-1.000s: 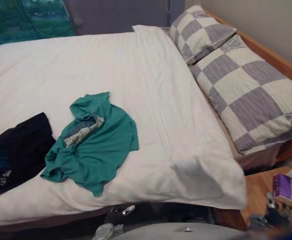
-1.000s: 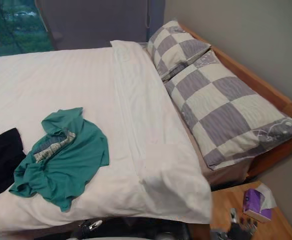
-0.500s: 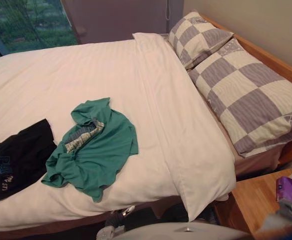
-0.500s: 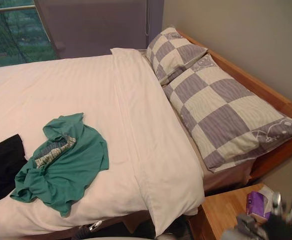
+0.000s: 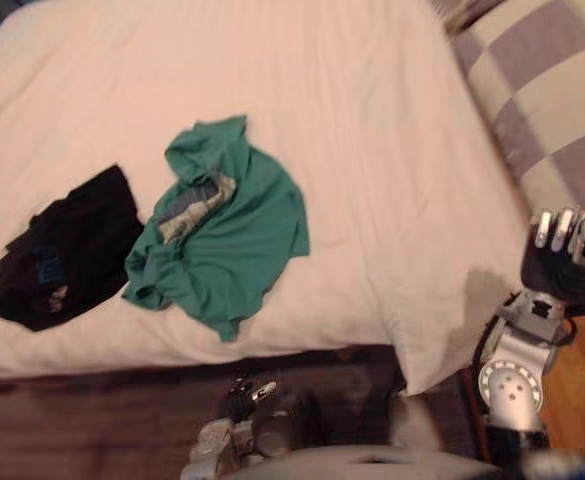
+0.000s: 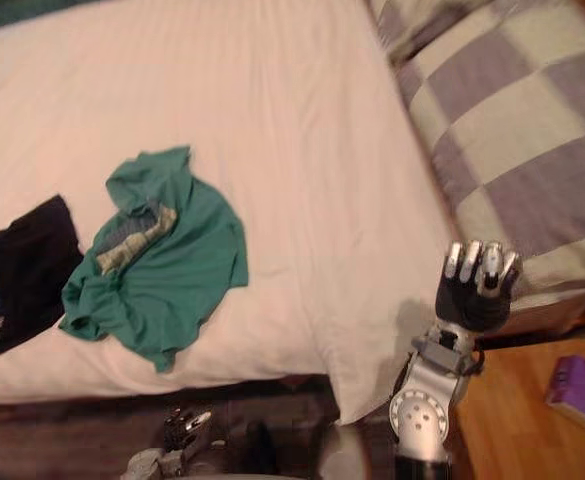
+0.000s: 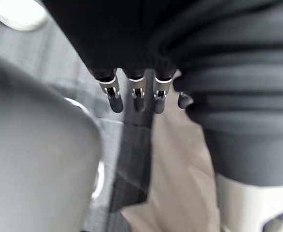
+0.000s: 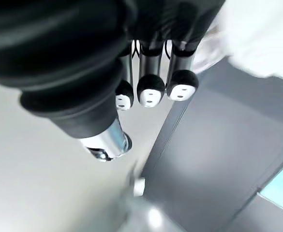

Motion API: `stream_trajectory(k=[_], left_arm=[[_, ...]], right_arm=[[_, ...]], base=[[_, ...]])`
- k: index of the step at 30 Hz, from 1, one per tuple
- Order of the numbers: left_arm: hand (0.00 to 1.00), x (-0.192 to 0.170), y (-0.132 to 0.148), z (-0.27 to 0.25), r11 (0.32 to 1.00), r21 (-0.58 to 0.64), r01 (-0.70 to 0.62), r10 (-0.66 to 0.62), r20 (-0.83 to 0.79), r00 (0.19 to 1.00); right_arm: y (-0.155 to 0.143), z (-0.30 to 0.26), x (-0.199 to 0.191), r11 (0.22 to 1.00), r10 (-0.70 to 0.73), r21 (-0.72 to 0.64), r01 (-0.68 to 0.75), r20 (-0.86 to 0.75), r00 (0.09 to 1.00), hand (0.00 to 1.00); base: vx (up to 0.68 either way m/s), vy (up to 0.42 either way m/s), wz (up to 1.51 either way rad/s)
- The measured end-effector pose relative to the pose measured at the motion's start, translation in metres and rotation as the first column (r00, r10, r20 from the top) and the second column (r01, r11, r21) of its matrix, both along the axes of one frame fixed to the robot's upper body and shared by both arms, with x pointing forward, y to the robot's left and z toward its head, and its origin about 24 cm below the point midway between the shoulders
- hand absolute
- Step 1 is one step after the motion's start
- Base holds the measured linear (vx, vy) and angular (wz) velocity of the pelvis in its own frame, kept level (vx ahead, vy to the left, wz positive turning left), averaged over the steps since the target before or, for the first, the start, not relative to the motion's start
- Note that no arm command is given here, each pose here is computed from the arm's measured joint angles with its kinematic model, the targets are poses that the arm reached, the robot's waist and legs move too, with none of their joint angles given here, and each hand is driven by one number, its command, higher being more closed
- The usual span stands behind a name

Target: Tidy the bed and pick cloth on bed and put in laundry

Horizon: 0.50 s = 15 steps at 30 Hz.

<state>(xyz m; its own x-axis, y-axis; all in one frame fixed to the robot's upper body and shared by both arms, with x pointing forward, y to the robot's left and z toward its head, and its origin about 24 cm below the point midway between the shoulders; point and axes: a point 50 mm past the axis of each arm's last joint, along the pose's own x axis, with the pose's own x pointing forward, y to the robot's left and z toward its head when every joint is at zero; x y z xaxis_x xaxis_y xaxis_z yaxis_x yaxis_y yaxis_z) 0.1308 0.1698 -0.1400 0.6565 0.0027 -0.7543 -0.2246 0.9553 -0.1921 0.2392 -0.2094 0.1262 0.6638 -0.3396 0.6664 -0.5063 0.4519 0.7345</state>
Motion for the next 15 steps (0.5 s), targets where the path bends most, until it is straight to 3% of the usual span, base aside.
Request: stream_trajectory(k=[7, 11, 15], left_arm=[[0.0, 0.038, -0.006, 0.014, 0.998, -0.054, -0.045, 0.053, 0.141, 0.989], [0.0, 0.06, -0.019, 0.023, 0.987, -0.128, -0.092, 0.117, 0.204, 0.972], [0.0, 0.07, -0.038, 0.028, 0.973, -0.202, -0.11, 0.156, 0.227, 0.961]], right_arm=[[0.006, -0.016, 0.026, 0.995, 0.052, 0.089, -0.045, -0.068, 0.996, 1.0], [0.007, -0.009, 0.026, 0.998, 0.055, 0.01, -0.055, 0.057, 0.997, 1.0], [-0.001, -0.011, 0.026, 0.997, 0.063, -0.049, -0.06, 0.074, 0.995, 1.0]], base=[[0.03, 0.02, -0.01], [0.03, 0.042, -0.04], [0.05, 0.031, -0.03]])
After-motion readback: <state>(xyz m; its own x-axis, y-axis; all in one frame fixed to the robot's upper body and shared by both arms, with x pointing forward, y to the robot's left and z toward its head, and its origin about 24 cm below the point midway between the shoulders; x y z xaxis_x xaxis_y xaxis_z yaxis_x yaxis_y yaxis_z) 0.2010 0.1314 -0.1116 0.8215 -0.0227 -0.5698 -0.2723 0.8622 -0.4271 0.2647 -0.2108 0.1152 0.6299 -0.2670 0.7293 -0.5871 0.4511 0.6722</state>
